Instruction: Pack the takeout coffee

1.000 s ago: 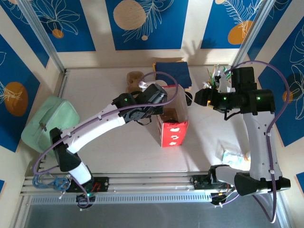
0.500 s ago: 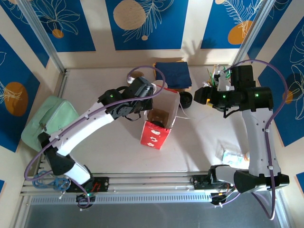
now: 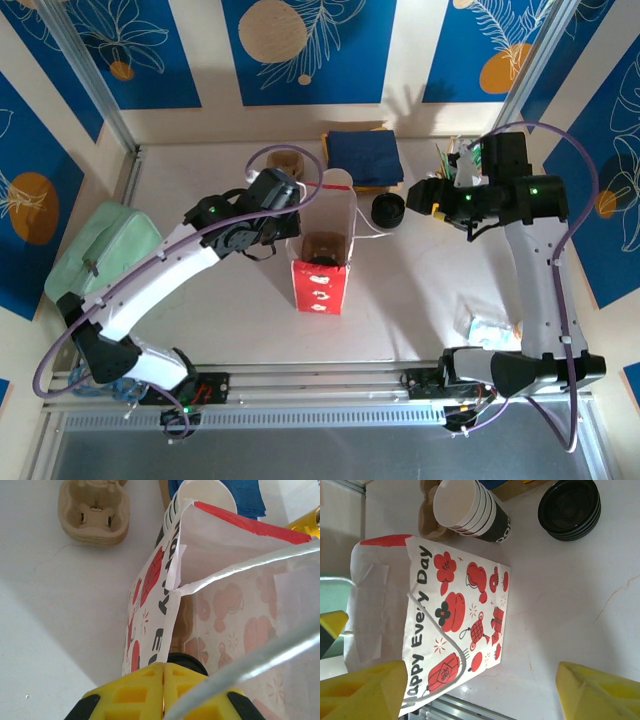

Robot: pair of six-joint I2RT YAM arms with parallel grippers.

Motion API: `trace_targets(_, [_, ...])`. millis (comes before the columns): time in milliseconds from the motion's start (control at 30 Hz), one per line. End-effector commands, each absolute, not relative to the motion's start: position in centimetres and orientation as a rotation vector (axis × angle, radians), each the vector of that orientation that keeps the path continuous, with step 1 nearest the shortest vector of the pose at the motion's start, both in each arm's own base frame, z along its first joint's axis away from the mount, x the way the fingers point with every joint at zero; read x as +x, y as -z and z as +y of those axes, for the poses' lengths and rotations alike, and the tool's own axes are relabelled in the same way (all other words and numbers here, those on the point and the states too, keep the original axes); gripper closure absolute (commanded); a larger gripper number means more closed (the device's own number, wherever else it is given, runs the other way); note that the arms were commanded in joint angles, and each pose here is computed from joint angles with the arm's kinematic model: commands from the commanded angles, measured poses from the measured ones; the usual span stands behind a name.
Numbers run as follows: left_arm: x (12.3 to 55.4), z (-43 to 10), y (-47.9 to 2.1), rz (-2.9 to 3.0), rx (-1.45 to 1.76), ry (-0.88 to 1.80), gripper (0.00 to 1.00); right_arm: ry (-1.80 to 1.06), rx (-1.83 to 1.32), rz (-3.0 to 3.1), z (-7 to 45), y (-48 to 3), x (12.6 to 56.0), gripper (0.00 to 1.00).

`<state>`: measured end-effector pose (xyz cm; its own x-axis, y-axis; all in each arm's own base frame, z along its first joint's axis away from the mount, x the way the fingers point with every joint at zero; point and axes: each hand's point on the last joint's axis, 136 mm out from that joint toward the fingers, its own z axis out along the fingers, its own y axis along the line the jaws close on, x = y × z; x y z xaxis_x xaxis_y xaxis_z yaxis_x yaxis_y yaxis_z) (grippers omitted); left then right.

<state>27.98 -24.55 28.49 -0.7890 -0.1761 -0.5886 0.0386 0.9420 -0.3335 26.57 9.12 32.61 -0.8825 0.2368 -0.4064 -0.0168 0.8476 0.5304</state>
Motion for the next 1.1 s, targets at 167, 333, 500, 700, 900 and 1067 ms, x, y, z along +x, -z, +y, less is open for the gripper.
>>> trace_targets(167, [26.8,-22.6,-29.3,2.401,-0.162,0.490,0.86,-0.554,0.209,2.552,6.9,-31.7,28.8,0.22])
trace_targets(333, [26.4,-22.3,-29.8,2.383,-0.135,0.511,0.73,-0.382,0.244,2.519,4.7,-31.1,31.2,0.22])
trace_targets(500, [25.8,-21.2,-31.0,2.345,-0.101,0.504,0.56,-0.275,0.247,2.476,3.4,-30.8,33.8,0.21])
trace_targets(700, [24.8,-19.9,-32.2,2.296,0.040,0.467,0.39,-0.185,0.256,2.459,2.3,-30.5,36.9,0.21])
trace_targets(900, [23.4,-18.1,-33.5,2.201,0.156,0.455,0.27,-0.129,0.273,2.465,1.6,-29.5,39.6,0.22])
trace_targets(1067, [22.6,-16.4,-34.6,2.164,0.211,0.392,0.27,-0.098,0.278,2.513,1.4,-27.9,41.3,0.26])
